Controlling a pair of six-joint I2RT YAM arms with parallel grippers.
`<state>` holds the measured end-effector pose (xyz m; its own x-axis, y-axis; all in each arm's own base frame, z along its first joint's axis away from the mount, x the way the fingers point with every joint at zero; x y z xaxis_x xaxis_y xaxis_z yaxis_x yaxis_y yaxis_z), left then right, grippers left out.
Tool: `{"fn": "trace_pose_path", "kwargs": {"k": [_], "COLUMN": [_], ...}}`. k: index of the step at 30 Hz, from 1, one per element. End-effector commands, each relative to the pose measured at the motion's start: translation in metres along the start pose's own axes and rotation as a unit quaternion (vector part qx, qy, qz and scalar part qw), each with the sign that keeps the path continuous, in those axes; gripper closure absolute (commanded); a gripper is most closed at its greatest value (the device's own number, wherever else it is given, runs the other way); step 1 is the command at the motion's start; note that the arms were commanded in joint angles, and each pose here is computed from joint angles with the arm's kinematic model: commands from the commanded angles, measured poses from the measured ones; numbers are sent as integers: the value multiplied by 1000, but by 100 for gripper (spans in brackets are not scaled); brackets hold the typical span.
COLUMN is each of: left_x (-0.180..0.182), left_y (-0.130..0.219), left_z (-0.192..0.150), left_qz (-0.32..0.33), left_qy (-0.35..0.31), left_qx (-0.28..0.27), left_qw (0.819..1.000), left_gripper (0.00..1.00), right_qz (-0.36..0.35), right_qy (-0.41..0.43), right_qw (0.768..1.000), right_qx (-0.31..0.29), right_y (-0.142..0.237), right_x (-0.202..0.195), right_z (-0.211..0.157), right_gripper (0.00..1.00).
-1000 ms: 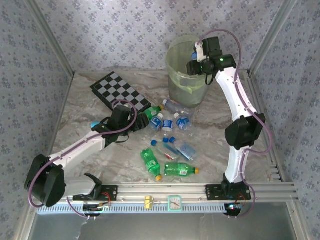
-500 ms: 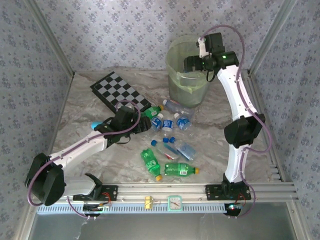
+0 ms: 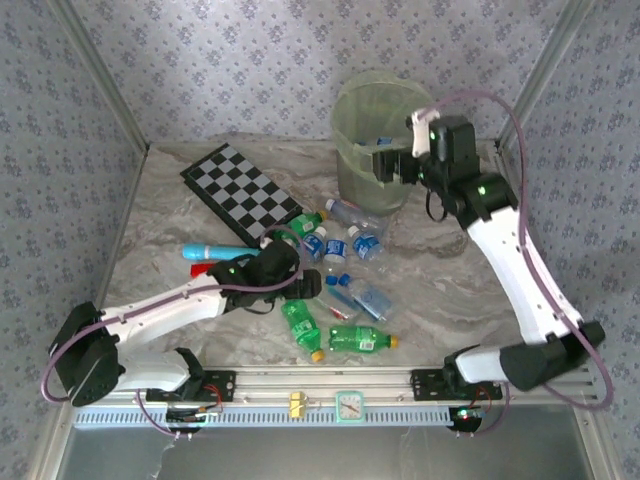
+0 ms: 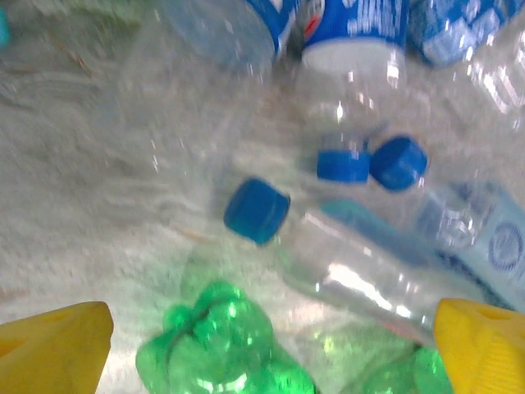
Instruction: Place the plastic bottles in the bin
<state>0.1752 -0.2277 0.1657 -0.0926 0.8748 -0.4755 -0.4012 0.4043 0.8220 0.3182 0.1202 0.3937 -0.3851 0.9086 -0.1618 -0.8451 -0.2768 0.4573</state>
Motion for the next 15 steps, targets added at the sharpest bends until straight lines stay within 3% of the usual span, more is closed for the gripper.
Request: {"fn": "trace_pose_path", "kwargs": {"k": [1,9,15], "left_x": [6,25,21], "left_y": [11,-1,-15], "left_z": [-15,-54,-63], "left_qz": [30,69,76], "left_qy": [-2,5,7], "left_qx": [19,78,94], "left_qw": [999,995,993], "left_gripper": [0,0,0], "right_qz": [-8,-7,24], "right_qy": [-44,-118,-146], "right_qw": [999,993,989], "right_qx": [-21,-7,-17], "right_y": [7,17,6], "right_x": [5,17,29], "right_z": [-23,-99,-108], "right_gripper": [0,0,0]}}
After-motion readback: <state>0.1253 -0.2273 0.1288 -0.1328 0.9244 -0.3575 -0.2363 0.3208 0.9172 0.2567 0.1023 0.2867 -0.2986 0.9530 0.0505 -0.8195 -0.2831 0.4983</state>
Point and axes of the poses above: each hand's point on the last joint's axis, 136 mm out from that joint toward the fingers, its own y axis back along the fingers, its own x axis along the line the jaws close on, z = x × y, the point moved 6 cm from there along y, back along the fingers, and after that the axes turned 15 degrees about y, right-handed, at the moved point
